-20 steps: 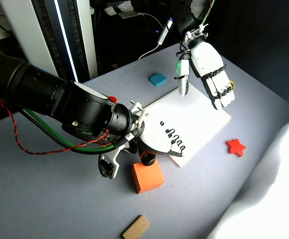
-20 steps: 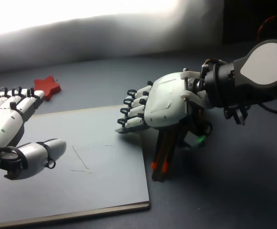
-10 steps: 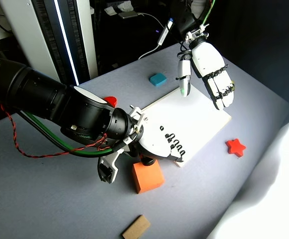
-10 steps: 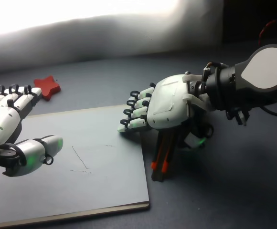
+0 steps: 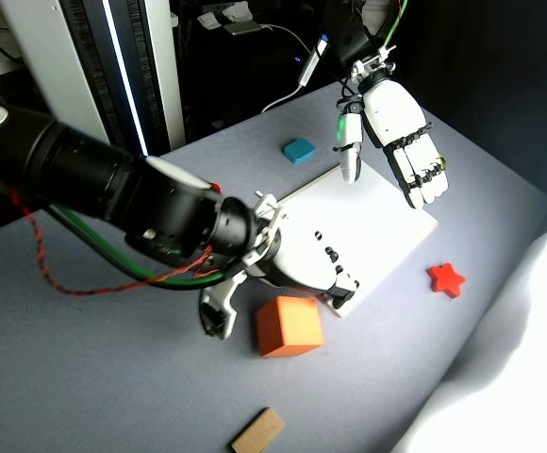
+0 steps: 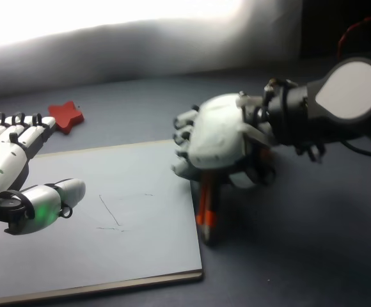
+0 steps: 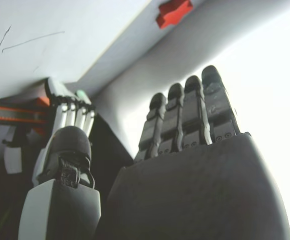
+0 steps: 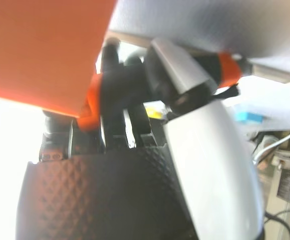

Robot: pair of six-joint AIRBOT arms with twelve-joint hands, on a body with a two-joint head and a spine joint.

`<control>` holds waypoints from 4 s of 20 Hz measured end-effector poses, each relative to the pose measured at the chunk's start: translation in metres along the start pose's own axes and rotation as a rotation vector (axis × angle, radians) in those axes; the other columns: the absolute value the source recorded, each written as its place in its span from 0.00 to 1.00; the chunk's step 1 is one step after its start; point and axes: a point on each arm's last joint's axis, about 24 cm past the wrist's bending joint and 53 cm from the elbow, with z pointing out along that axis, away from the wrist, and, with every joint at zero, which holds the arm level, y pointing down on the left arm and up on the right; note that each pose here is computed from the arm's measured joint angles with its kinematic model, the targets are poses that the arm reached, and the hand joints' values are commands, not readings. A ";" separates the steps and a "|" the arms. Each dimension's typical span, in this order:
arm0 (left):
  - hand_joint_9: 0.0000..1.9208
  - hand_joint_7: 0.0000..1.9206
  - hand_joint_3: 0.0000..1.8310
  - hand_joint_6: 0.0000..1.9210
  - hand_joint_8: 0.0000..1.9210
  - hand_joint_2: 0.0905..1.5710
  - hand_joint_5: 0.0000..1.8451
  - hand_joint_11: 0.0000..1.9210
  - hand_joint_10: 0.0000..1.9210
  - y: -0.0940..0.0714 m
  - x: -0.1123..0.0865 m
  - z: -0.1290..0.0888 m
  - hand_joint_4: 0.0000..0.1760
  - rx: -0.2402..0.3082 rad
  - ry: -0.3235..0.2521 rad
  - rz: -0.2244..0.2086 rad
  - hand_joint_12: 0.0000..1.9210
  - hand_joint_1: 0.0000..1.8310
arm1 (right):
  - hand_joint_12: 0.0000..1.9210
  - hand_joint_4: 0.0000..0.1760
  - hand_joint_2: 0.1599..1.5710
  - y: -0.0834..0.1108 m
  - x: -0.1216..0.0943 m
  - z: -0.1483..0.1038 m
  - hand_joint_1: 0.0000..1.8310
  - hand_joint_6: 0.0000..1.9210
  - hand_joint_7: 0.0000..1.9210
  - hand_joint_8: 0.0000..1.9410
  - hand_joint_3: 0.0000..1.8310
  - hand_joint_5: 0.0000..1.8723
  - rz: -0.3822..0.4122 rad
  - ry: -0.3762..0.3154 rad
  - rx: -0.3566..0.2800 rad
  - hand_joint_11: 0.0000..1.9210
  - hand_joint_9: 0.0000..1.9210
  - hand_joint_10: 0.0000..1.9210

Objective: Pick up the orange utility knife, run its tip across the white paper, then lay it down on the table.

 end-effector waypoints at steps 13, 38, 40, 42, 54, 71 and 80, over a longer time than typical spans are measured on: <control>0.01 0.01 0.00 0.00 0.00 0.84 0.00 0.00 0.00 0.000 -0.002 0.001 0.12 0.005 -0.005 0.006 0.08 0.06 | 1.00 1.00 0.57 0.023 -0.046 -0.021 0.83 1.00 1.00 1.00 0.52 0.90 0.032 -0.090 -0.039 1.00 1.00 1.00; 0.01 0.02 0.00 0.00 0.00 0.84 0.00 0.00 0.00 0.002 -0.003 0.001 0.12 -0.006 -0.007 -0.019 0.09 0.05 | 1.00 1.00 0.59 0.089 -0.090 0.019 0.81 1.00 0.99 1.00 0.50 0.88 -0.175 -0.481 -0.172 1.00 1.00 1.00; 0.01 0.02 0.00 0.00 0.00 0.84 0.00 0.00 0.00 0.004 -0.003 0.002 0.13 -0.010 -0.008 -0.018 0.11 0.05 | 1.00 1.00 0.58 0.091 -0.085 0.027 0.81 1.00 0.99 1.00 0.50 0.88 -0.154 -0.458 -0.162 1.00 1.00 1.00; 0.01 0.02 0.00 0.00 0.00 0.84 0.00 0.00 0.00 0.004 -0.003 0.002 0.13 -0.009 -0.007 -0.017 0.12 0.06 | 1.00 1.00 0.58 0.091 -0.074 0.038 0.82 1.00 0.99 1.00 0.50 0.89 -0.144 -0.408 -0.144 1.00 1.00 1.00; 0.02 0.03 0.00 0.00 0.00 0.83 0.01 0.00 0.00 0.006 -0.004 0.002 0.10 -0.016 -0.011 -0.017 0.14 0.14 | 1.00 1.00 0.57 0.084 -0.053 0.049 0.84 1.00 1.00 1.00 0.49 0.91 -0.254 -0.343 -0.120 1.00 1.00 1.00; 0.02 0.03 0.00 0.00 0.00 0.84 0.01 0.00 0.00 0.006 -0.005 0.002 0.09 -0.016 -0.013 -0.017 0.18 0.14 | 1.00 1.00 0.59 0.047 -0.059 0.033 0.83 1.00 0.99 1.00 0.47 0.88 -0.257 -0.380 -0.081 1.00 1.00 1.00; 0.02 0.03 0.00 0.00 0.00 0.84 0.01 0.00 0.00 0.006 -0.005 0.002 0.09 -0.015 -0.014 -0.014 0.17 0.13 | 1.00 1.00 0.58 0.045 -0.056 -0.010 0.83 1.00 1.00 1.00 0.47 0.89 -0.020 -0.315 -0.036 1.00 1.00 1.00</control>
